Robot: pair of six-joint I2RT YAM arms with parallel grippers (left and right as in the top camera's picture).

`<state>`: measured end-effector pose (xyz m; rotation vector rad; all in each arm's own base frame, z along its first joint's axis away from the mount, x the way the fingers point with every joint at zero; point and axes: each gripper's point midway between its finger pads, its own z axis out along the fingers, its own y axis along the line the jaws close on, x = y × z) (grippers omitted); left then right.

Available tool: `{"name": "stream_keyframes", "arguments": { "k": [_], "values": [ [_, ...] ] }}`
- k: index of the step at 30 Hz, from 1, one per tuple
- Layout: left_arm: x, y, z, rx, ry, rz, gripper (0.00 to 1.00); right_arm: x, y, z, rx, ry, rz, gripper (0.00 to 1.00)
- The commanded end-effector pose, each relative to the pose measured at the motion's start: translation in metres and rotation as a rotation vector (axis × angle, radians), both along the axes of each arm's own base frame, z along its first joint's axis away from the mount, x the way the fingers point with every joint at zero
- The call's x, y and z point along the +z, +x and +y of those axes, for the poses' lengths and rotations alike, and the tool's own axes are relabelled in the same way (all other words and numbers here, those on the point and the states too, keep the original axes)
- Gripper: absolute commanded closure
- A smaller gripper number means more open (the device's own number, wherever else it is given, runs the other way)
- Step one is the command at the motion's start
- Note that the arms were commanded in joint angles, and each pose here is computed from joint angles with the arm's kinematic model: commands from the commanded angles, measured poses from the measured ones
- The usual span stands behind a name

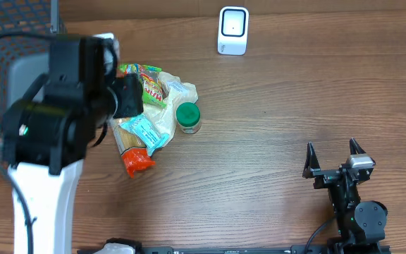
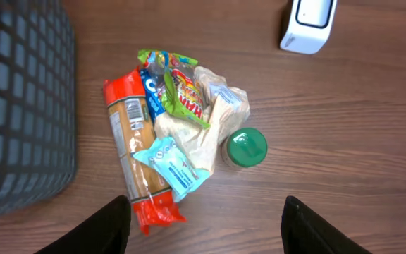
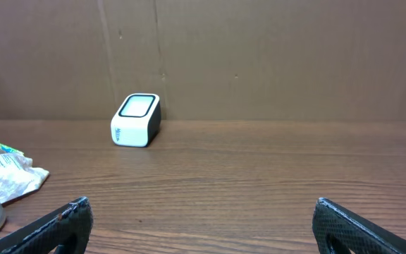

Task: Scan the item barcode

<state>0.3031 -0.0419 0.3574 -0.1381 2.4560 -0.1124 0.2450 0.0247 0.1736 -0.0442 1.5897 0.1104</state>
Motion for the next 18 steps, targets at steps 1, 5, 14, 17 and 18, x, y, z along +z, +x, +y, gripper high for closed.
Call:
{"name": "stream_keyframes", "arguments": {
  "k": [1,5,14,17,18],
  "values": [
    [0.021,-0.018,0.002,-0.002,-0.013,-0.067,0.40,-0.003,0.000,-0.001,-0.007,-0.007,0.000,0.00],
    [0.029,-0.033,0.012,0.032,0.008,-0.096,0.40,-0.003,0.000,-0.001,-0.007,-0.007,0.000,0.00],
    [0.020,-0.042,0.018,0.066,0.023,-0.057,0.40,-0.003,0.000,-0.001,-0.007,-0.007,0.000,0.00],
    [0.011,-0.041,0.018,0.084,0.014,-0.029,0.41,-0.003,0.000,-0.001,-0.007,-0.007,0.000,0.00],
    [0.009,-0.041,0.018,0.084,0.015,-0.023,0.42,-0.003,0.000,-0.001,-0.007,-0.007,0.000,0.00]
  ]
}}
